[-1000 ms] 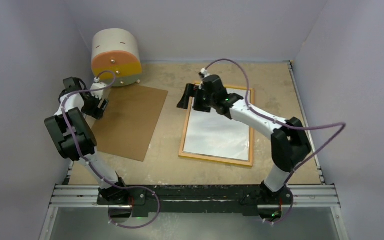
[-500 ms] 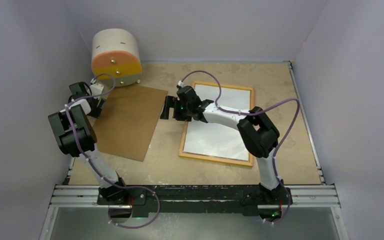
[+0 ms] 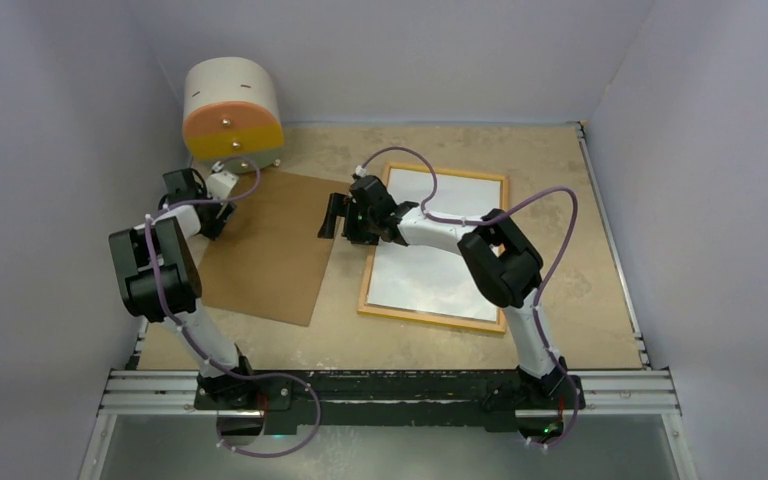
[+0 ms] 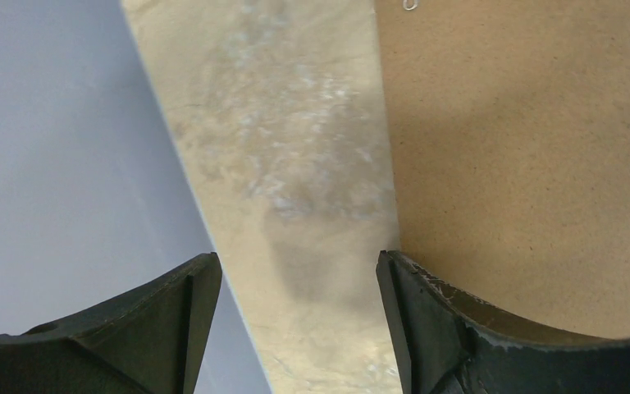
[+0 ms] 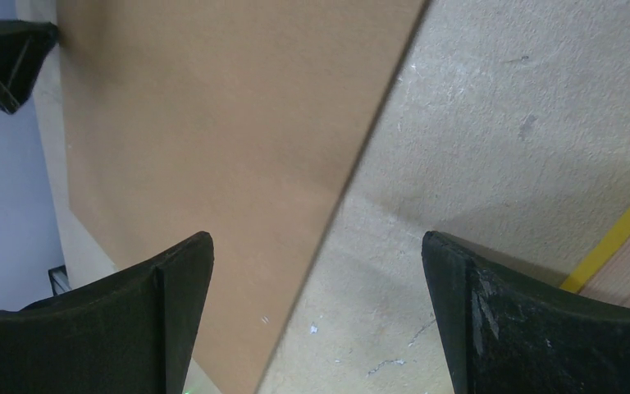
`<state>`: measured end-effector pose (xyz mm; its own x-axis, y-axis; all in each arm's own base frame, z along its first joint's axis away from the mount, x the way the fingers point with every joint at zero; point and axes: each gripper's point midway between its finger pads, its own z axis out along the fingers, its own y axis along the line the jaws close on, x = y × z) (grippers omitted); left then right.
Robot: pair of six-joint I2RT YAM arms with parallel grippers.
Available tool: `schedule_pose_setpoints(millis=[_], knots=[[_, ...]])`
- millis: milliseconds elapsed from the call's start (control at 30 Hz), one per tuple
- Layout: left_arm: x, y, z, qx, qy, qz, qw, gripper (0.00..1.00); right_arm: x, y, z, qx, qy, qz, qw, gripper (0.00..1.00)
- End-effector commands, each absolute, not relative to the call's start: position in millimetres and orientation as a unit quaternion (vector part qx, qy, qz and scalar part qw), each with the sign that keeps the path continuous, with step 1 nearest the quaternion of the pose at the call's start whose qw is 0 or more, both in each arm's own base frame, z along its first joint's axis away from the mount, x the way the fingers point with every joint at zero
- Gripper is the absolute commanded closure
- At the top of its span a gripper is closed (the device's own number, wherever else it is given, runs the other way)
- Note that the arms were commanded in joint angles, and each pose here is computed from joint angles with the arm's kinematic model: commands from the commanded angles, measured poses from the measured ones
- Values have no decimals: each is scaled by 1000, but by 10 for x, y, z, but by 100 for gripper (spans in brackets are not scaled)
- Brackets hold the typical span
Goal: Put the photo into the frame
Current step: Move the photo frame item to the center of the board.
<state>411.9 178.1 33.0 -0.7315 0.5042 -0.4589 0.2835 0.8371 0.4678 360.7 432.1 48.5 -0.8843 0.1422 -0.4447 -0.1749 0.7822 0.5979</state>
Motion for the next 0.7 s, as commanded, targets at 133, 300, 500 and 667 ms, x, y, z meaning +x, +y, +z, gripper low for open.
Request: schedule_pose_setpoints(millis=[133,300,500,667], knots=[[3261,982,-264,296,937,20,183,26,3468,4221,308,36,926,316,204,1],[3226,797,-231,308,934,-2,182,26,3413,4110,248,62,936,291,191,1],[3315,723,-232,307,932,-6,193,27,3343,4181,182,74,935,304,164,1],[3344,703,-388,306,937,-21,168,27,3163,4499,595,65,894,426,120,2]])
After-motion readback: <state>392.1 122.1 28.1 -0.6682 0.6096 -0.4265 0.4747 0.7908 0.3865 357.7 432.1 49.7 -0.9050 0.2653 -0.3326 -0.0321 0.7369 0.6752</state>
